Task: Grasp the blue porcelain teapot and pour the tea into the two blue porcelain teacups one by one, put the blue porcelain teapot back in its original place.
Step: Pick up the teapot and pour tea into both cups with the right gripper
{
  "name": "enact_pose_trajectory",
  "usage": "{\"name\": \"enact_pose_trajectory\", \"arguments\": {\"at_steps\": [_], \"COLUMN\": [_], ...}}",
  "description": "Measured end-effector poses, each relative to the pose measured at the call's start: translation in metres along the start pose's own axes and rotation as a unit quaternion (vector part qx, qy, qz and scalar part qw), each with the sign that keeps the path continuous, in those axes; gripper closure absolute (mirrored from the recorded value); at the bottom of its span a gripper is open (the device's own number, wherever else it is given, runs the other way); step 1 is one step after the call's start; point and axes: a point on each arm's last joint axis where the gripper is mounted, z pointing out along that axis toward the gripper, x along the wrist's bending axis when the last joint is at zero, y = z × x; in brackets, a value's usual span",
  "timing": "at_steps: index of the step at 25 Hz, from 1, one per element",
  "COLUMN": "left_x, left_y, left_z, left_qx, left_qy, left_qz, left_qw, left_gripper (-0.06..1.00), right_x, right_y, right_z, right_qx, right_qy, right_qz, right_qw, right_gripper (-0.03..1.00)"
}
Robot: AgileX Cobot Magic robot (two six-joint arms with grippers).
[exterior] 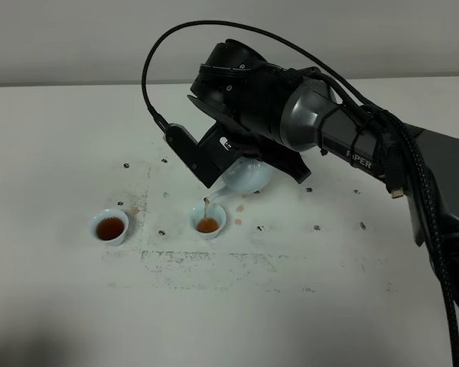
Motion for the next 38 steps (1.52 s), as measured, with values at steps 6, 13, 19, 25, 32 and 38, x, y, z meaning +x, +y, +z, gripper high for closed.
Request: {"name": "enact_pose_trajectory", "arguments": {"at_steps": [6,13,19,25,32,38], "left_x": [0.0,0.0,0.0,0.0,0.0,0.0], "left_y": [0.0,0.0,0.0,0.0,0.0,0.0], "left_z": [0.0,0.0,0.0,0.0,0.0,0.0], "left_qx": [0.0,0.0,0.0,0.0,0.0,0.0], "left_qy": [0.0,0.0,0.0,0.0,0.0,0.0], "left_qz": [0.0,0.0,0.0,0.0,0.0,0.0], "left_qw": [1.0,1.0,1.0,1.0,1.0,1.0], "left_gripper": [0.27,0.27,0.27,0.27,0.27,0.27], "right_x": [0.0002,0.0002,0.0002,0.0,-0.0002,-0.0002], "right_y": [-0.0001,-0.0001,-0.0001,0.0055,0.0068,0.0068], "right_z": [0.0,0.0,0.0,-0.0033,-0.0044,-0.0044], "right_qx": [0.001,0.001,0.001,0.002,0.005,0.005], "right_qy": [0.001,0.001,0.001,-0.003,-0.005,-0.005], "right_qz": [-0.002,-0.004,-0.005,-0.013,-0.017,-0.017], "right_qw": [1.0,1.0,1.0,1.0,1.0,1.0], "right_gripper": [0.93,0.93,0.93,0.93,0.93,0.93]}}
